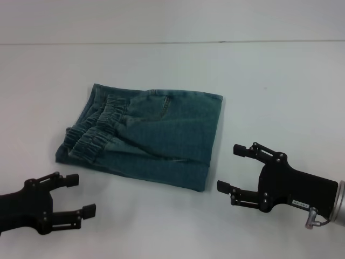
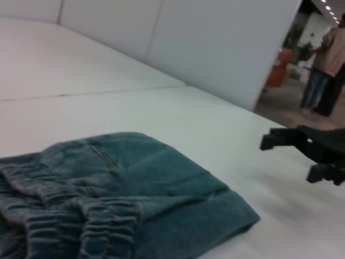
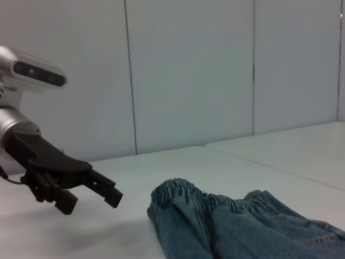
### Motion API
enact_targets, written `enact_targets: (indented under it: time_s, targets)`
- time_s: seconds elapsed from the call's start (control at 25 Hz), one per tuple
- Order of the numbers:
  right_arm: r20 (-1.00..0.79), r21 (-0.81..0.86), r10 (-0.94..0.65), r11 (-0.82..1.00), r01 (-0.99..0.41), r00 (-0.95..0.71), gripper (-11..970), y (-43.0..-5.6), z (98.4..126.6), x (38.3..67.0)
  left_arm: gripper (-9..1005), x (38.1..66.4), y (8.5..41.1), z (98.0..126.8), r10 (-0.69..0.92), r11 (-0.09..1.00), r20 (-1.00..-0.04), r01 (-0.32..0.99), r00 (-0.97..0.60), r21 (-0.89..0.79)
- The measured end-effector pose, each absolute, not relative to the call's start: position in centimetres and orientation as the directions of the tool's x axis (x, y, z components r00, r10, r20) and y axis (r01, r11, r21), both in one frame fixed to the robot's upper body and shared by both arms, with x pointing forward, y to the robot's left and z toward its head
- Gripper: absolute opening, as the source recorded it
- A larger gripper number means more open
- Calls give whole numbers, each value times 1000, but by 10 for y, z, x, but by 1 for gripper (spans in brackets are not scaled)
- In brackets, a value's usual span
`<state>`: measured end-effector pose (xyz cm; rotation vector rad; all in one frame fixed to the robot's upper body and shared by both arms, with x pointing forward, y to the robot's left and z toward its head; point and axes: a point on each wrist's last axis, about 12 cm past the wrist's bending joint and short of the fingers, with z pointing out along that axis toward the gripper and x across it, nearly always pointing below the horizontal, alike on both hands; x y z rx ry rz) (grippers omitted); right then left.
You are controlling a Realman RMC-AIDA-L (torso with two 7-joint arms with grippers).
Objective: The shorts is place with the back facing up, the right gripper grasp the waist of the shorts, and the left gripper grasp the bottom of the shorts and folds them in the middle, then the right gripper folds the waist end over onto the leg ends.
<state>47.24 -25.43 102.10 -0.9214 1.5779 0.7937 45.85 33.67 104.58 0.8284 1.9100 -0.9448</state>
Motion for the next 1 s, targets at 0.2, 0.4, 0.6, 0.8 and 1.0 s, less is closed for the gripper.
enact_targets:
  time_s: [0.2,0.4,0.6,0.8,1.0]
  targets:
    - [-981,21,-158,476,-879,-109,922,-257,1021,472,940,456,339,1054,199,454,-877,835,-437,-312]
    - [-981,22,-158,480,-877,-111,922,-258,1020,471,940,454,341,1057,208,446,-870,835,-446,-321]
    - [-982,16,-159,481,-876,-105,922,-259,1020,471,940,454,341,1057,210,445,-870,836,-447,-322]
    - [-982,11,-161,481,-876,-100,923,-259,1021,470,940,454,340,1056,215,441,-868,837,-448,-323]
    - [-982,12,-160,482,-876,-101,924,-259,1020,470,940,453,340,1055,222,437,-863,837,-455,-329]
